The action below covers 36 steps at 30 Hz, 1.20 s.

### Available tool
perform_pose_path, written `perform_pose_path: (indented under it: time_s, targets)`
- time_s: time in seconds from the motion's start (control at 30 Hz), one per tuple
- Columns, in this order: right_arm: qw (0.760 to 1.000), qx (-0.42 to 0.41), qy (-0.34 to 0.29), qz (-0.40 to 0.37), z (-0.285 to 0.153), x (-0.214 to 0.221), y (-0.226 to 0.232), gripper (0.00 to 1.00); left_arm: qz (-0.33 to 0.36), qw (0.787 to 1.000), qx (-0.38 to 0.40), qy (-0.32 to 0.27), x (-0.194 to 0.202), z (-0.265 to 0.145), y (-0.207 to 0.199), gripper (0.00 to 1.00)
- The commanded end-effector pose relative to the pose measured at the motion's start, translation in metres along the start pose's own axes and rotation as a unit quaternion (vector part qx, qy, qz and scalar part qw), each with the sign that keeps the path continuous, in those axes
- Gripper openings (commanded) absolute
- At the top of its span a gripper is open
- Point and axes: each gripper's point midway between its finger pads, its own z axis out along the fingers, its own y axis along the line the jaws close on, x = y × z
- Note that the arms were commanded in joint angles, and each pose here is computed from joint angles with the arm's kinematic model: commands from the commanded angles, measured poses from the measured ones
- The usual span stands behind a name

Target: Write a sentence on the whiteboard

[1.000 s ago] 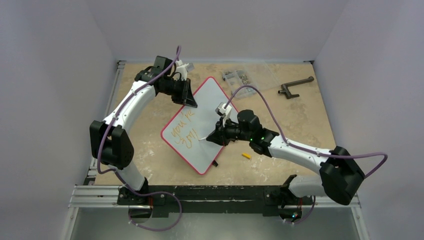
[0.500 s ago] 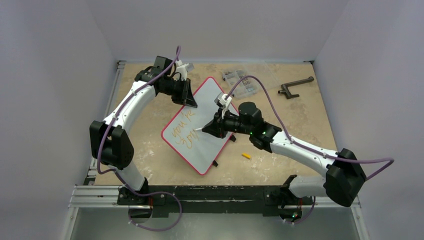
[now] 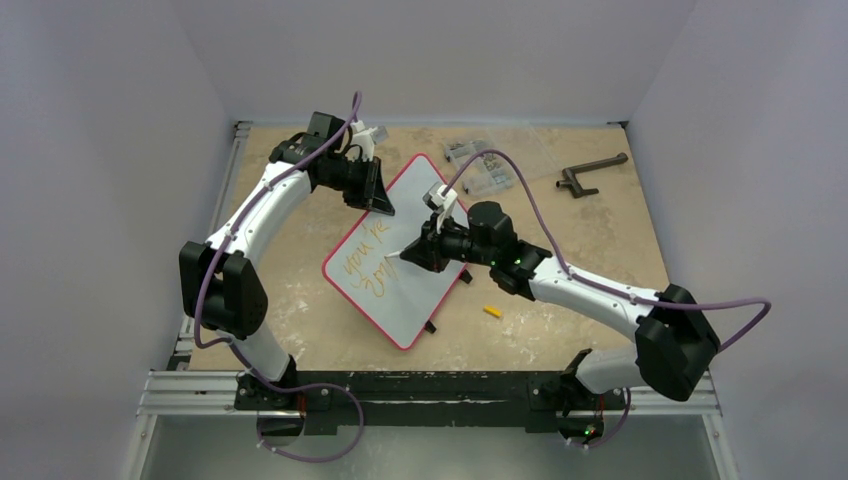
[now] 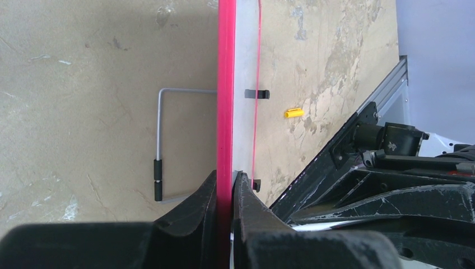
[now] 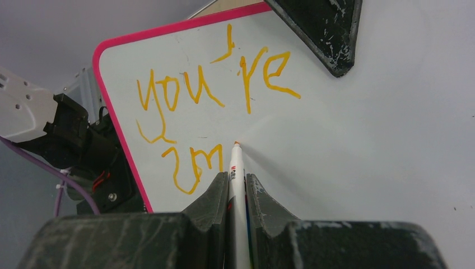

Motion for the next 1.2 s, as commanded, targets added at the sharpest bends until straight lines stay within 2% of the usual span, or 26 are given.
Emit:
perform_pose_path:
  time_s: [0.0, 0.37, 0.63, 0.97, 1.17]
  targets:
    - [0.998, 0.018, -0.053, -0.015, 0.002, -0.036, -0.002, 0.0, 0.021, 0.996, -0.082, -0.013, -0.002, -0.01, 0.026, 0.0]
    - [0.996, 0.085, -0.034, -0.016, 0.0, -0.022, -0.028, 0.0, 0.022, 0.996, -0.082, -0.014, -0.002, -0.011, 0.026, 0.0]
    - [0.995, 0.098, -0.019, -0.021, -0.01, -0.011, -0.031, 0.0, 0.021, 0.996, -0.083, -0.015, -0.003, -0.011, 0.026, 0.0]
    - [0.998, 0.045, 0.021, -0.042, -0.017, 0.014, -0.015, 0.0, 0.018, 0.996, -0.086, -0.014, -0.003, -0.01, 0.027, 0.0]
    - [0.999, 0.008, 0.022, -0.049, -0.016, 0.013, -0.002, 0.0, 0.018, 0.996, -0.087, -0.014, -0.003, -0.01, 0.028, 0.0]
